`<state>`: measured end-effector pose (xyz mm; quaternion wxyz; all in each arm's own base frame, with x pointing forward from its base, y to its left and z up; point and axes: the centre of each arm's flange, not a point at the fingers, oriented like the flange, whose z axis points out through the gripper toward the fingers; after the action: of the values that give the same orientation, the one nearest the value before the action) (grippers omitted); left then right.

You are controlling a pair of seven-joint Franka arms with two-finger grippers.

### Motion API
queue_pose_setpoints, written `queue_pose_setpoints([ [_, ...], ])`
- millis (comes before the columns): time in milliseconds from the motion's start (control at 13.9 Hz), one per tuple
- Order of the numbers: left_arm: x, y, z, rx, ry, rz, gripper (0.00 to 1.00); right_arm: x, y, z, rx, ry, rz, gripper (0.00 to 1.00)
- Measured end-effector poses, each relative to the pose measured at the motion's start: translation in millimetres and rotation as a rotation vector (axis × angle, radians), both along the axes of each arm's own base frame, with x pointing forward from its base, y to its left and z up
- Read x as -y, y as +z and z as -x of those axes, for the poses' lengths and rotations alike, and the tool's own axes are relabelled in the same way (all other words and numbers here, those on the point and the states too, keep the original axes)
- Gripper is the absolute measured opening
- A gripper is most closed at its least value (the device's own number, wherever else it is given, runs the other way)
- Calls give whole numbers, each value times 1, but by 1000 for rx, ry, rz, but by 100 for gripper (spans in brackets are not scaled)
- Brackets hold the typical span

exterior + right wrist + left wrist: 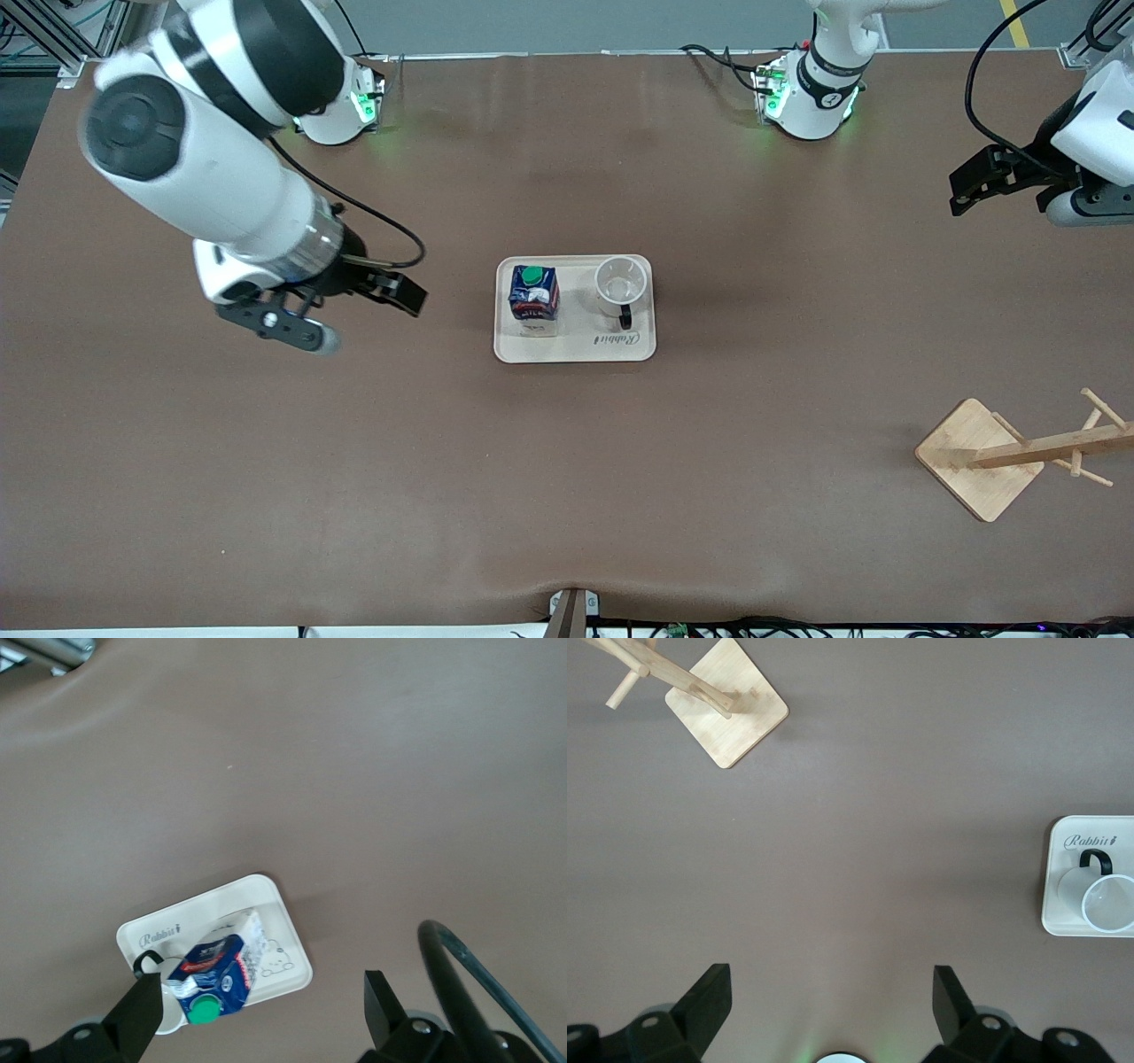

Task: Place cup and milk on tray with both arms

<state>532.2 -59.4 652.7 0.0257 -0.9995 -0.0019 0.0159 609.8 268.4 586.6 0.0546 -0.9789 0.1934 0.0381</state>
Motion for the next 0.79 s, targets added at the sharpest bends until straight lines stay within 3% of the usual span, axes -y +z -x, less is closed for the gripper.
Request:
queue_pose_setpoints([
  [358,0,-1,1,-2,0,-1,100,64,27,5,-25,24,45,100],
  [789,0,-1,1,-3,0,-1,100,156,64,22,15,124,106,100],
])
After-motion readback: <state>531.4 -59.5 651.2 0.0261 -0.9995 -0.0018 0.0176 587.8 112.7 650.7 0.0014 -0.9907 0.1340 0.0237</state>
